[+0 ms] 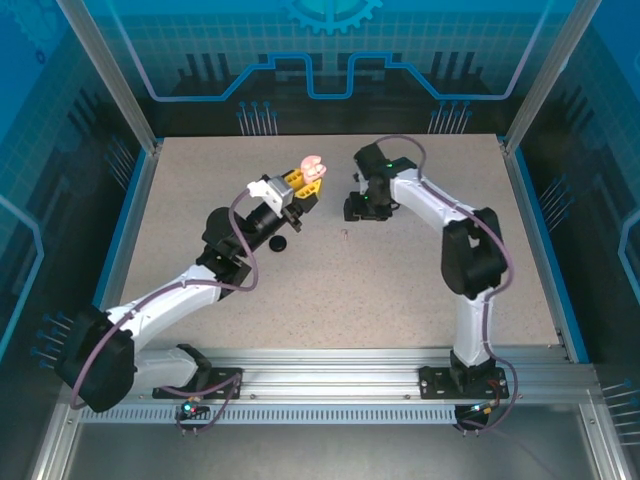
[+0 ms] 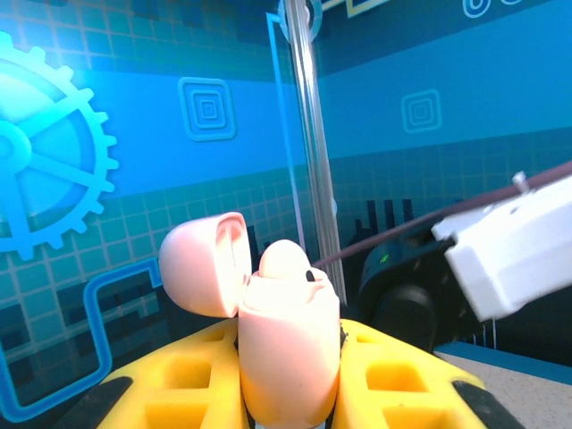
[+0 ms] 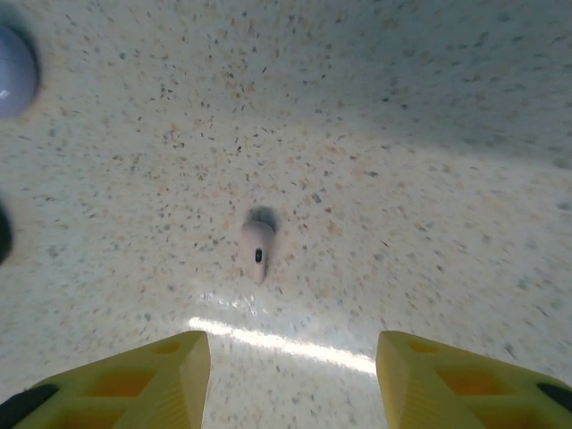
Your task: Insert wireless bluetooth earbuds into charging case
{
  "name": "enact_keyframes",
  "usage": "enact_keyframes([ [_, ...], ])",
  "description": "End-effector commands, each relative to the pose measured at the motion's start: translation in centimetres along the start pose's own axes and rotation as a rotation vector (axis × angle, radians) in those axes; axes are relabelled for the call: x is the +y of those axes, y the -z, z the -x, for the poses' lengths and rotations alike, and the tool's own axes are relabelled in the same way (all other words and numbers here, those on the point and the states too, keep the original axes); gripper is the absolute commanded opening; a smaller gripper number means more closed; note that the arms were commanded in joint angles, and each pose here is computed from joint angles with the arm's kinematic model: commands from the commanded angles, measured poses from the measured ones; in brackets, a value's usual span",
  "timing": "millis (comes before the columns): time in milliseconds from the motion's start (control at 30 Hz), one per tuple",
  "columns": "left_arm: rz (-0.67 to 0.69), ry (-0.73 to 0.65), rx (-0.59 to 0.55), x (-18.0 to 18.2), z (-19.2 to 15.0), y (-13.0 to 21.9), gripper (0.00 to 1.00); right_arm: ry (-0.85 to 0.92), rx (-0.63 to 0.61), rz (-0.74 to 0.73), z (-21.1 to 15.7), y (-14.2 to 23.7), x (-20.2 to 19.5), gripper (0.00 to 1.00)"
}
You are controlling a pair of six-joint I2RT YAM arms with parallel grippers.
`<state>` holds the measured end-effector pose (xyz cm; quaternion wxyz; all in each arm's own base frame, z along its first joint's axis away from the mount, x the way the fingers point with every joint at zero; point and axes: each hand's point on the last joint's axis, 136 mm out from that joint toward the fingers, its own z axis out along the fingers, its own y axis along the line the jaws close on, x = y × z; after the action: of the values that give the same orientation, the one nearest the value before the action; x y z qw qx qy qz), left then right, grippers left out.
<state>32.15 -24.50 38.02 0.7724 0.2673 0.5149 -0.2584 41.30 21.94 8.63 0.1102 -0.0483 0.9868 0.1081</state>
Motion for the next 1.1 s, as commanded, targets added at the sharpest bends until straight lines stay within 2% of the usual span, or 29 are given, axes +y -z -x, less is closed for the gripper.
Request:
enact_keyframes([
  [0, 0.037, -0.008, -0.044, 0.8, 1.5, 0.8, 0.00, 0.013, 0.057, -0.072, -0.6, -1.1, 0.5, 0.52],
  [200, 0.059, 0.000, -0.049, 1.7, 1.5, 1.6, 0.00, 0.021, 0.113, -0.138, -0.7, -3.8, 1.1, 0.48],
  [400, 0.071, 0.015, -0.053, 2.3, 1.3, 1.8, 0.00, 0.040, 0.124, -0.178, -0.8, -4.5, 1.4, 0.44],
  [600, 0.078, 0.023, -0.055, 2.6, 1.1, 1.9, 0.00, 0.037, 0.171, -0.199, -1.5, -6.9, 1.1, 0.40],
  [1067, 0.084, 0.023, -0.052, 2.9, 0.9, 2.2, 0.00, 0.020, 0.202, -0.217, -2.2, -8.1, 1.3, 0.38],
])
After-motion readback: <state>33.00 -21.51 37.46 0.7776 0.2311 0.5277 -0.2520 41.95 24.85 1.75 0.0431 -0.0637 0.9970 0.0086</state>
